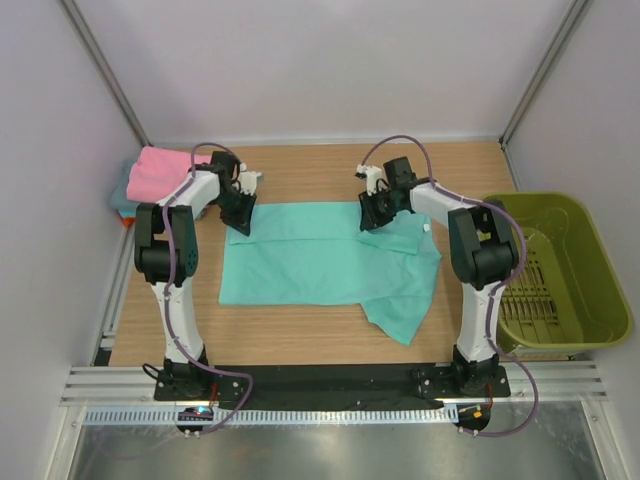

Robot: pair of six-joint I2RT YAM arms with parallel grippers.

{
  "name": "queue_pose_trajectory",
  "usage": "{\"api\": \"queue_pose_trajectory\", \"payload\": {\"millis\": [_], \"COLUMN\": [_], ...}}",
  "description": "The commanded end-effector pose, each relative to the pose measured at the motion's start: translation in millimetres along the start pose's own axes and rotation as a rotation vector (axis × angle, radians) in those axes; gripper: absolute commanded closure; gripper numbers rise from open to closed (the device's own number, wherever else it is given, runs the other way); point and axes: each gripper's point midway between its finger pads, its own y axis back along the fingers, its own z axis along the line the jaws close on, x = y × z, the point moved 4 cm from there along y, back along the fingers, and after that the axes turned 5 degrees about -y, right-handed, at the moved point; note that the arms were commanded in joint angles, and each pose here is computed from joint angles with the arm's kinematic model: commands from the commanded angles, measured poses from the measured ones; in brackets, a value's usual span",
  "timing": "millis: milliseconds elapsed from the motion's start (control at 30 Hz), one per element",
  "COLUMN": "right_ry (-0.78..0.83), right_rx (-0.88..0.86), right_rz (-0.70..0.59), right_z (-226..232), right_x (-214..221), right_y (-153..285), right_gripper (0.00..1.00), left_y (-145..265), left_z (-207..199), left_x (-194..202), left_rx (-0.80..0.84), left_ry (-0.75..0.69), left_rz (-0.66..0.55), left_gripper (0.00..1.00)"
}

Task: Fold and stack the t-shirts
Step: Fold the tshirt

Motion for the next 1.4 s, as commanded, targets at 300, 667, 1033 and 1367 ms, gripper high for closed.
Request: {"api": "queue_pose_trajectory", "payload": {"millis": [300,667,1033,1367], "right_ry": [-0.027,-0.232,-0.229,-0.252], "right_rx": [-0.046,0.189,0.239,0.279], "right_rz": [-0.090,-0.252,-0.212,-0.169], "right_z": [113.9,0.8,-42.4,-78.3], "right_x": [47.2,-2.3,-0.7,-4.0], "right_y": [91.0,97.6,79.9,53.7], "right_gripper": [0.74,0.72,0.66,0.66], "left_y": [15.1,8.6,-7.1,-22.1], "left_z": [-0.5,-8.6,1.7,20.1], "left_x": [-15.8,-40.1,-41.9,-48.7], "left_rx": [-0.027,0.110,0.085,0.047], "left_ry": [-0.012,0.093,0.133,0.143], "left_rz": [-0.077,-0.042,-0.001,0.014], "left_gripper": [0.86,0.77,0.77,0.77]}}
